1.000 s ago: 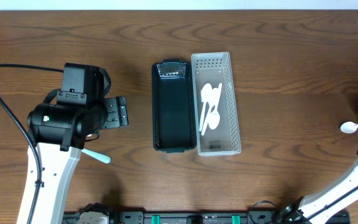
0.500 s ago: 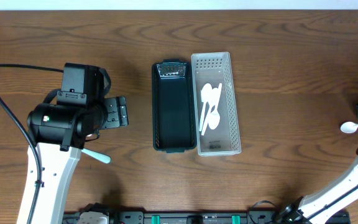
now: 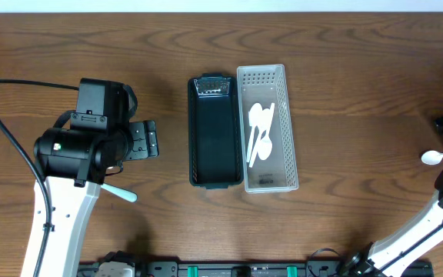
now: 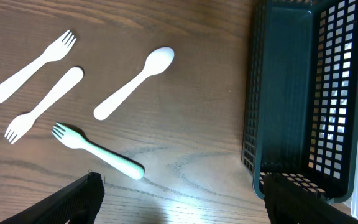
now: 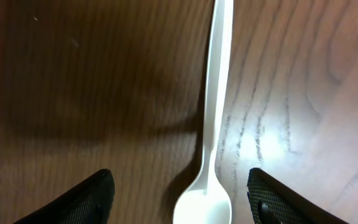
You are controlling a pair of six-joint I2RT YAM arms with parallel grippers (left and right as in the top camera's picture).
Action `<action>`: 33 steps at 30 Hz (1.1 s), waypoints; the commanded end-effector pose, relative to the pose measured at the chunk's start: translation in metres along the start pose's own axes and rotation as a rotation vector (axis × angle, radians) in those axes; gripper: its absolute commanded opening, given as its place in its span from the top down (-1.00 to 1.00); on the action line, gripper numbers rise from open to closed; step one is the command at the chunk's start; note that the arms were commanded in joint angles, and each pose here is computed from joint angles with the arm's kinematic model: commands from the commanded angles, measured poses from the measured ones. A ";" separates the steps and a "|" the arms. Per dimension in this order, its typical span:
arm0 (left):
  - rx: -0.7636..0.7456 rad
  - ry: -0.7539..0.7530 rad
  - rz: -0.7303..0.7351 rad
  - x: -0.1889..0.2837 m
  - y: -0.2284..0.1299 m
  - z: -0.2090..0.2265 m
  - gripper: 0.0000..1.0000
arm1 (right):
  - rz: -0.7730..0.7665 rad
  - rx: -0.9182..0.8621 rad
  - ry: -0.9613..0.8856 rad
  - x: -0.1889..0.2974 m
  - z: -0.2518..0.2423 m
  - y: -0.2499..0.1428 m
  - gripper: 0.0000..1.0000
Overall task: Pack container
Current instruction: 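Reach right gripper to the far-right spoon and grasp it, then carry the spoon into the grey basket and release it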
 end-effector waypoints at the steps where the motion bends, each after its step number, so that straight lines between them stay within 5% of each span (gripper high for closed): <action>1: -0.001 0.007 -0.005 0.002 0.002 0.001 -0.69 | 0.026 0.001 -0.038 -0.017 -0.001 -0.010 -0.43; 14: -0.001 0.007 -0.005 0.002 0.002 0.001 -0.69 | 0.060 0.008 -0.056 -0.050 -0.007 -0.034 -0.42; 22: -0.002 0.008 -0.002 0.002 0.002 0.001 -0.69 | 0.076 0.011 -0.054 -0.050 -0.007 -0.037 0.44; 28: -0.002 0.008 -0.002 0.002 0.002 0.001 -0.69 | 0.103 0.012 -0.035 -0.049 -0.005 -0.042 0.78; 33: -0.002 0.008 -0.002 0.002 0.002 0.001 -0.69 | 0.132 0.042 -0.003 -0.044 0.008 -0.053 0.84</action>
Point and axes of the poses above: each gripper's point midway between its finger pads, its own x axis back along the fingers, its own z axis along the line the jaws close on, y = z × x, the point moved 2 cm from there along x, back along the fingers, and after that the axes turned 6 degrees about x, right-handed, at the moved point
